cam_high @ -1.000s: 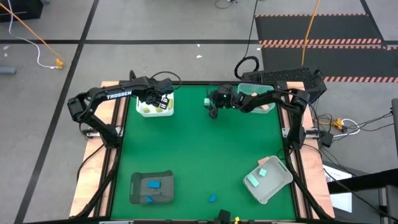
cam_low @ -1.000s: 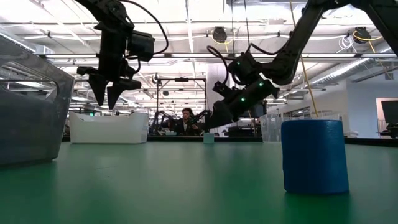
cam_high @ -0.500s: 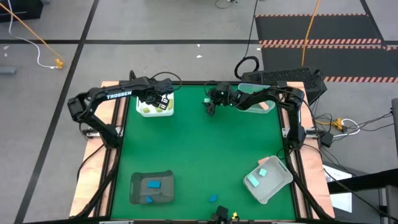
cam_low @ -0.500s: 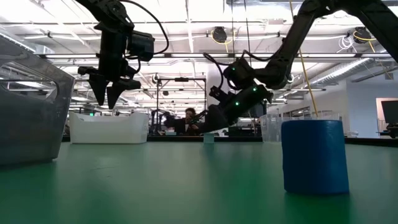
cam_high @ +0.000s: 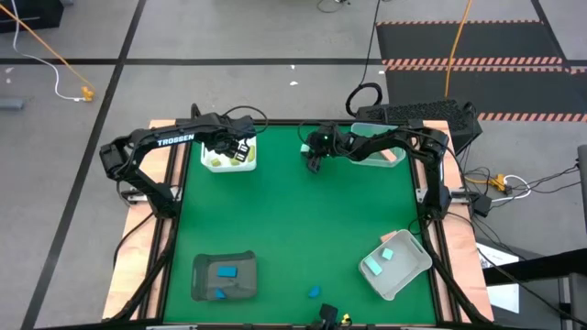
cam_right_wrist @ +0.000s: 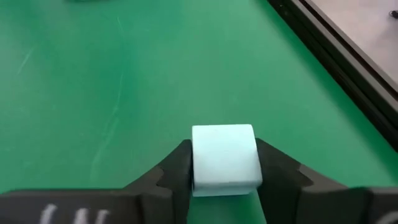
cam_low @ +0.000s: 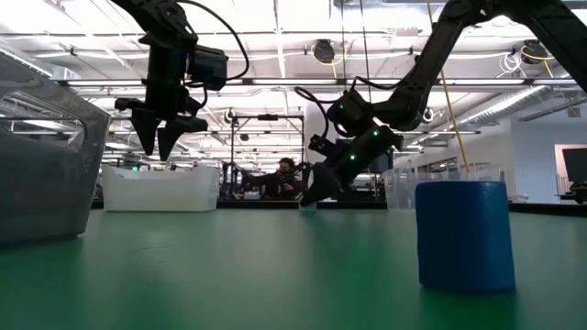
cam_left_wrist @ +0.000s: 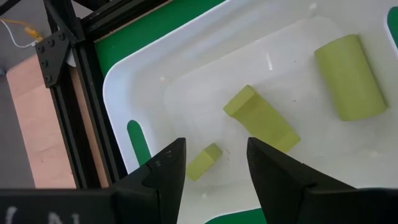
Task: Sort & place blocks by color
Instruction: Put the light blue block into the gray bin
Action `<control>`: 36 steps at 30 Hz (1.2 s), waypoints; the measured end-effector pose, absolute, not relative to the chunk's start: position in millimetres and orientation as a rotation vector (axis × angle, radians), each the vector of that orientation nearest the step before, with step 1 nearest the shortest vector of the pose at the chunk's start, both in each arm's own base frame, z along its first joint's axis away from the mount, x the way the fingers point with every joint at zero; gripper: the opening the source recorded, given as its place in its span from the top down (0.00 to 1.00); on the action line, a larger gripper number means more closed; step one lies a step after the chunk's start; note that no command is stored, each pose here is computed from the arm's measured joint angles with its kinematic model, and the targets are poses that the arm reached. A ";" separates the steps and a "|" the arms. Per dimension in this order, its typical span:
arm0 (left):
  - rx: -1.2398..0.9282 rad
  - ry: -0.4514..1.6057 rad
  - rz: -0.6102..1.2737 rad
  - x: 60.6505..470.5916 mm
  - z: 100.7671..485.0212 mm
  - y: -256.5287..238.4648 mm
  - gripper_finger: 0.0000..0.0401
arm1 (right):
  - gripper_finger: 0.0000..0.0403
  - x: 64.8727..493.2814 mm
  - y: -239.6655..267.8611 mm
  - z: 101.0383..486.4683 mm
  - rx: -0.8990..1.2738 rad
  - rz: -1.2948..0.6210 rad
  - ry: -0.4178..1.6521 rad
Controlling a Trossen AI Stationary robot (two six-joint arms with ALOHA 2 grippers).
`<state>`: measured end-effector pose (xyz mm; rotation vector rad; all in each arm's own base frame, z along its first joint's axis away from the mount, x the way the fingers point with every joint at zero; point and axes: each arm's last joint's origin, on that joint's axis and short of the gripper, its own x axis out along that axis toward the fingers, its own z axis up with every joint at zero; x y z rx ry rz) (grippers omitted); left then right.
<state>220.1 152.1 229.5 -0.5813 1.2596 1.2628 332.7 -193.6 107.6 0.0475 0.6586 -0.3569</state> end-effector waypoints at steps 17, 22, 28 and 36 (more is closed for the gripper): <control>-0.607 1.220 1.283 220.7 231.2 151.9 0.57 | 0.71 322.6 -173.8 177.5 0.104 -0.364 0.576; -0.608 1.089 1.252 224.1 244.8 147.1 0.57 | 0.71 315.6 -159.1 215.1 0.074 -0.347 0.500; -0.609 0.831 1.117 229.8 275.8 138.1 0.57 | 0.71 295.4 -136.3 246.0 0.063 -0.387 0.554; -0.636 0.537 0.925 240.3 309.1 125.6 0.57 | 0.71 260.1 -95.1 267.1 0.248 -0.377 0.716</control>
